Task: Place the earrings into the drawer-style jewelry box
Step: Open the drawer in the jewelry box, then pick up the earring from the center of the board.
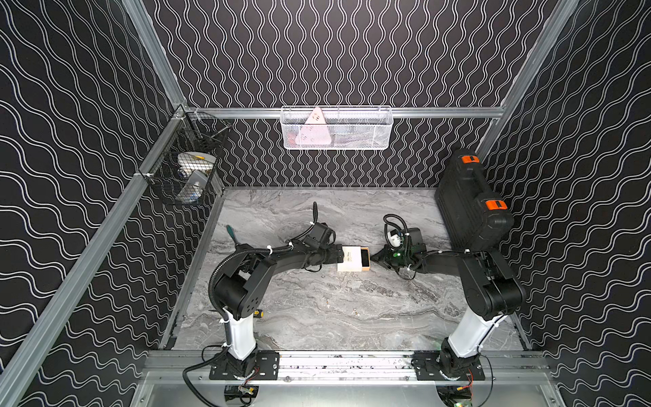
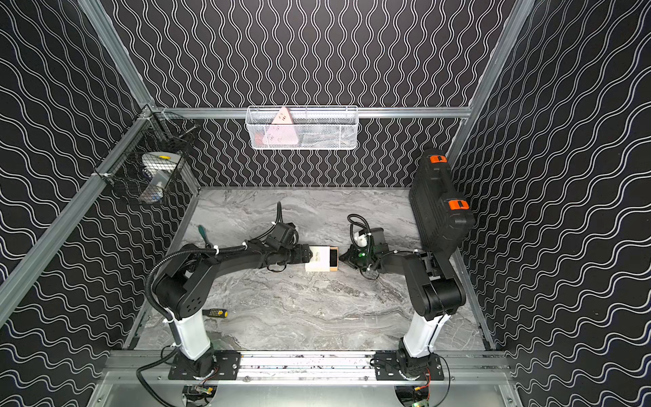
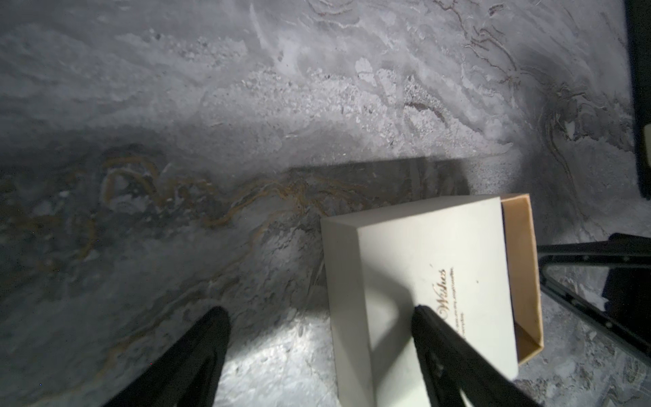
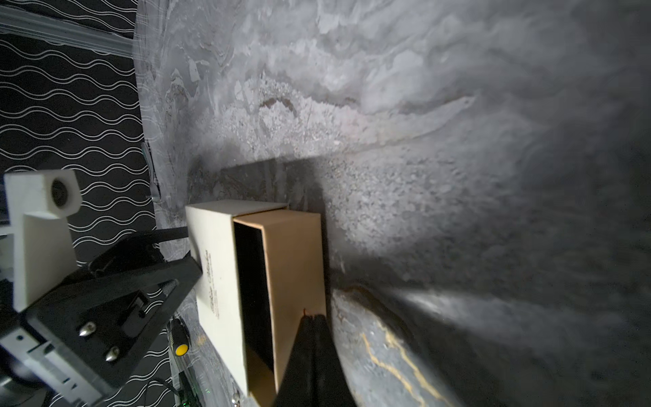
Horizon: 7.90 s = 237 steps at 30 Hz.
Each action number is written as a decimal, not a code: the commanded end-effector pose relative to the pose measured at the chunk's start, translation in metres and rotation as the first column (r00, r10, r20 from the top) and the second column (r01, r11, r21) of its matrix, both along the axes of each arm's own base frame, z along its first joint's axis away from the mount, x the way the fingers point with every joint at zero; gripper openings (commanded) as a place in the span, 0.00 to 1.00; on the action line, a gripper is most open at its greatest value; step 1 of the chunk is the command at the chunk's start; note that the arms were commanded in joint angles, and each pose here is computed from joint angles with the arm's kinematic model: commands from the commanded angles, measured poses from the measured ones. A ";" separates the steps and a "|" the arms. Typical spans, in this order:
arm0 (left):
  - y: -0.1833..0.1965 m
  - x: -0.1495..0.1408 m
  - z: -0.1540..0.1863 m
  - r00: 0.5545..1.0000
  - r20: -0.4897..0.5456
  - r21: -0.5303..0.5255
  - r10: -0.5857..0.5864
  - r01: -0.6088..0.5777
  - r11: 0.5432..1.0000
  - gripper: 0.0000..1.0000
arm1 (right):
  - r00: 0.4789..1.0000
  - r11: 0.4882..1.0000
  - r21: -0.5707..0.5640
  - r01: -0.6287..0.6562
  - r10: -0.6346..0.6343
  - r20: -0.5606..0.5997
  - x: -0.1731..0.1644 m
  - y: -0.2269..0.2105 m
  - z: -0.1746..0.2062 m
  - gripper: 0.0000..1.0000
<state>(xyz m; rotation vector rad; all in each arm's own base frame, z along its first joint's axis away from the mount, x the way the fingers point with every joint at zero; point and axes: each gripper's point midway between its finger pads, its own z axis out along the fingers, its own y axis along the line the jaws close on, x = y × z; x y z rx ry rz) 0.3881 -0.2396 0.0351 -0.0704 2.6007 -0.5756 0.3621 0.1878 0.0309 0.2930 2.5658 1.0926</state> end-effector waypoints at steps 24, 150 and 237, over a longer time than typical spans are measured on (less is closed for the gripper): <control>0.020 -0.020 -0.023 0.996 -0.093 0.107 0.010 0.000 0.994 0.86 | 0.999 0.997 -0.068 0.041 -0.042 -0.011 0.003 -0.031 -0.003 0.00; 0.062 -0.131 0.039 0.990 0.131 -0.075 -0.055 0.065 0.995 0.88 | 0.987 0.890 -0.451 -0.067 -0.006 -0.158 -0.173 0.076 -0.010 0.07; -0.107 -0.140 0.069 0.887 0.381 -0.386 -0.260 0.408 0.827 0.01 | 0.987 0.990 0.035 0.140 -0.136 -0.088 -0.123 0.040 0.081 0.34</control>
